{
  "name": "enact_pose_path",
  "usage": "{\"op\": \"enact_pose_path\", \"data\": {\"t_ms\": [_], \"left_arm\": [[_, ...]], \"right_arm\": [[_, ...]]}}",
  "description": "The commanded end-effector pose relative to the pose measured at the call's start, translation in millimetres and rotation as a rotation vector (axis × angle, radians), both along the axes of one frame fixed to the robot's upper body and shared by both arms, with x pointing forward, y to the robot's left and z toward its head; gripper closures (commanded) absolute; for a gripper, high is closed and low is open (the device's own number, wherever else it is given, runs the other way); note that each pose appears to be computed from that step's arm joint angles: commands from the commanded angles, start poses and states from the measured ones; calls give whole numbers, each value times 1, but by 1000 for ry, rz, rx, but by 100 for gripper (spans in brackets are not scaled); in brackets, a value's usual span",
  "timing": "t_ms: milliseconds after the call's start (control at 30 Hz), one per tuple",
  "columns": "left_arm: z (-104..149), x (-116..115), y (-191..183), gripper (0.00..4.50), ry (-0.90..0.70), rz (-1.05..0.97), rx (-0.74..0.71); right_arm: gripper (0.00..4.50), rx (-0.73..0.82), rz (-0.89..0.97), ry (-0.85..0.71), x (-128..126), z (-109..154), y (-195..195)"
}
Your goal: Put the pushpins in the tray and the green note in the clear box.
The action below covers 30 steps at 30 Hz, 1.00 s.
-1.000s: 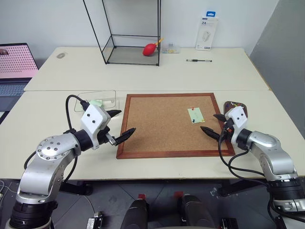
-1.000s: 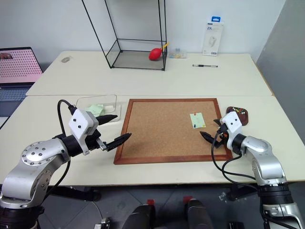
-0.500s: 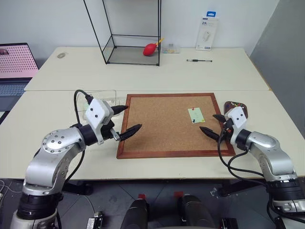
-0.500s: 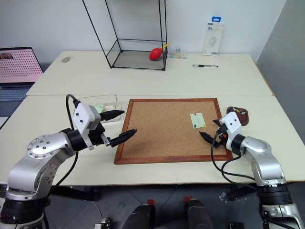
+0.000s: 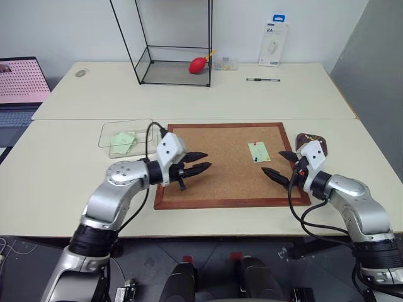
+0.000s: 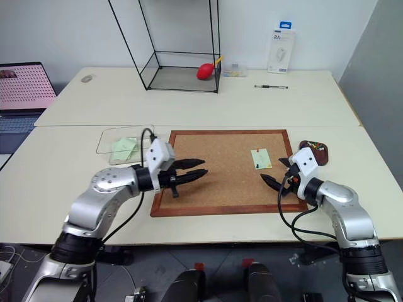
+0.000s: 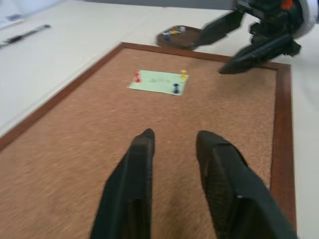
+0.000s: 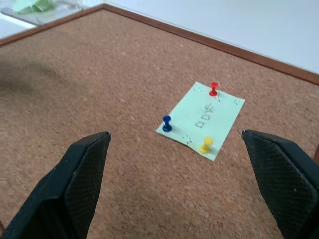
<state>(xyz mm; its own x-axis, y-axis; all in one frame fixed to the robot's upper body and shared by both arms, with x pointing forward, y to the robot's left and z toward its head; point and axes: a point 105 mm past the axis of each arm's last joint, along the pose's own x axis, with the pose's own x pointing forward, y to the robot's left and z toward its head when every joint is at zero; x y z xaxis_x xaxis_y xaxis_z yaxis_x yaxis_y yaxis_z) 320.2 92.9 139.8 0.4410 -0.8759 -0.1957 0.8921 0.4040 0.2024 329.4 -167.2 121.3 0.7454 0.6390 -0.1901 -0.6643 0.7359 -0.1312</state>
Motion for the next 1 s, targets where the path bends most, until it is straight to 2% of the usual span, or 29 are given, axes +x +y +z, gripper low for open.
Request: {"op": "enact_pose_path", "data": {"t_ms": [33, 133, 200, 333, 433, 767, 900, 1000], "left_arm": [[-1, 8, -17, 405, -34, -51, 11], [-9, 13, -25, 448, -27, -64, 27], [-15, 17, -28, 448, -20, -61, 39], [-54, 22, -25, 448, 67, -52, 144], [-65, 23, -25, 448, 95, -53, 158], [-67, 19, -27, 448, 98, -69, 158], [-66, 17, -26, 448, 98, -68, 161], [-65, 18, -25, 450, 99, -63, 154]], "right_arm": [[0, 26, 14, -58, 0, 22, 5], [0, 32, 13, -66, 2, 26, 7], [0, 39, 14, -70, 4, 30, 10], [0, 44, -12, -76, 21, 34, 20], [0, 54, -34, -70, 35, 36, 23], [0, -11, -97, -9, 82, 15, 28], [0, -14, -114, -1, 91, 11, 28], [47, -13, -137, 2, 96, 6, 28]]}}
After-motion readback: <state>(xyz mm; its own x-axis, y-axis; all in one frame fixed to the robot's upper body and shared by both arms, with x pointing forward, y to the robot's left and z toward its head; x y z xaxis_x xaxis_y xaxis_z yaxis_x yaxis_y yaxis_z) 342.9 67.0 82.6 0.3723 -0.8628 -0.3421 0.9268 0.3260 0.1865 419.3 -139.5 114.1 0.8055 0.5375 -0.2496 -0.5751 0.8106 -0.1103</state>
